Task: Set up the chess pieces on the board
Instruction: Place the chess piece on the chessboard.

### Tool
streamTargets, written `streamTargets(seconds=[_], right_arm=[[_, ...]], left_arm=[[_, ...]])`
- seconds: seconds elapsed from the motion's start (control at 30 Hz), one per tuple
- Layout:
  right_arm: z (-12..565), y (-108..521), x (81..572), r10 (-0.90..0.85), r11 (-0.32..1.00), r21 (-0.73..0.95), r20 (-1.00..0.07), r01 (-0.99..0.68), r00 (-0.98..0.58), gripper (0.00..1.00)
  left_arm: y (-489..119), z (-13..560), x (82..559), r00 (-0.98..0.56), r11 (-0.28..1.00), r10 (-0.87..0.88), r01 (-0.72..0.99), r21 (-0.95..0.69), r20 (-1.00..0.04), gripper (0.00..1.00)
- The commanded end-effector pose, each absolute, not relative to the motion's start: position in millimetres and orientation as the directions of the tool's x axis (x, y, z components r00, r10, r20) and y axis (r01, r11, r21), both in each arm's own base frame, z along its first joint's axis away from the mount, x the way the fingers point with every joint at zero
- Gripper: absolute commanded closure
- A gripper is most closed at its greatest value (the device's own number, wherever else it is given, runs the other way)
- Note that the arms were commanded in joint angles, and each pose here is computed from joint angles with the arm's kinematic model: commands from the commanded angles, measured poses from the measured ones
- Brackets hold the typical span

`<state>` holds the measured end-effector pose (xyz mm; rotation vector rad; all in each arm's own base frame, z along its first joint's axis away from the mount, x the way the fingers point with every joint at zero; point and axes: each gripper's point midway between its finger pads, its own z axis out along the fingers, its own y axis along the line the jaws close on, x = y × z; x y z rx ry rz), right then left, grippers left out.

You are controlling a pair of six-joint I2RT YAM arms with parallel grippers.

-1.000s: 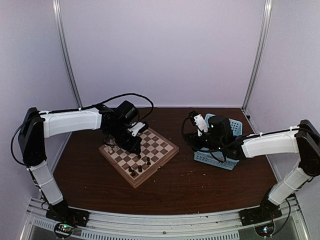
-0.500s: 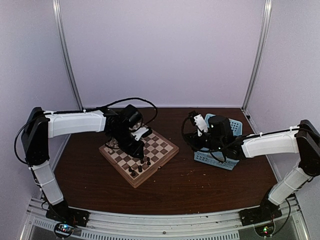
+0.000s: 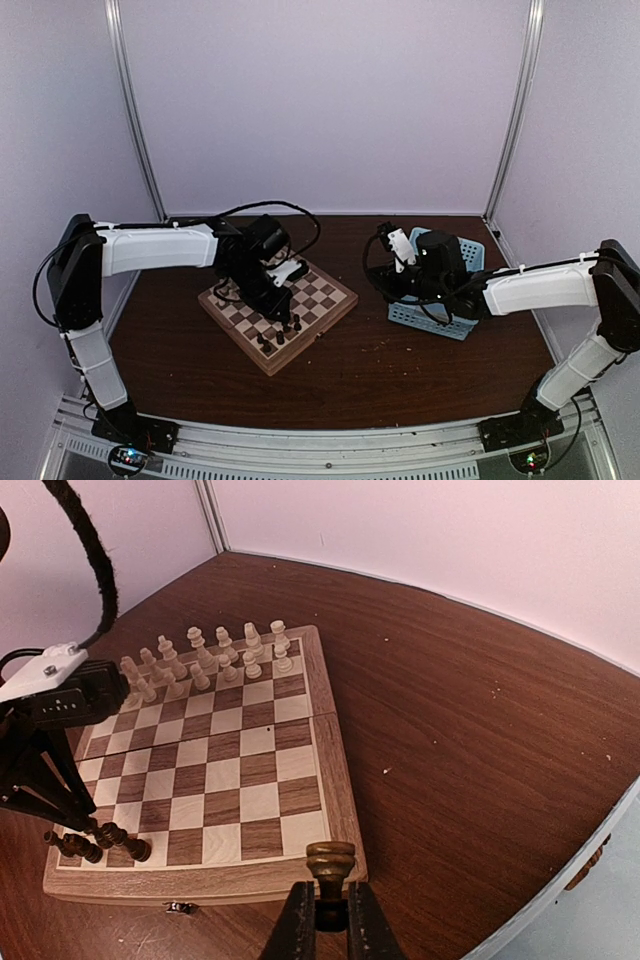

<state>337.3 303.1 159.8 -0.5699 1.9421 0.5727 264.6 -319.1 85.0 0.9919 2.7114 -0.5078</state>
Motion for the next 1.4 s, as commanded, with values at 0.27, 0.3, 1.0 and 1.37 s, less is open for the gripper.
streamTargets(seconds=[0.27,0.3,1.0,1.37], right_arm=[[166.9,305.8,342.2,-0.138,0.774,0.144,-0.912,-0.617,-0.387,1.00],[167.4,305.6,342.2,-0.137,0.774,0.144,-0.912,-0.616,-0.386,1.00],[167.5,305.4,342.4,-0.138,0.774,0.144,-0.912,-0.616,-0.386,1.00],[168.5,312.2,337.4,-0.145,0.744,0.159,-0.910,-0.649,-0.388,1.00]], left_arm=[[-330.5,76.6,266.8,-0.737,0.700,0.591,0.670,-0.245,-0.327,0.89],[-330.9,76.4,266.6,-0.737,0.700,0.592,0.671,-0.245,-0.327,0.89],[-329.6,79.9,266.4,-0.731,0.708,0.590,0.673,-0.216,-0.342,0.64],[-317.4,131.0,274.0,-0.692,0.729,0.518,0.664,-0.163,-0.502,0.61]])
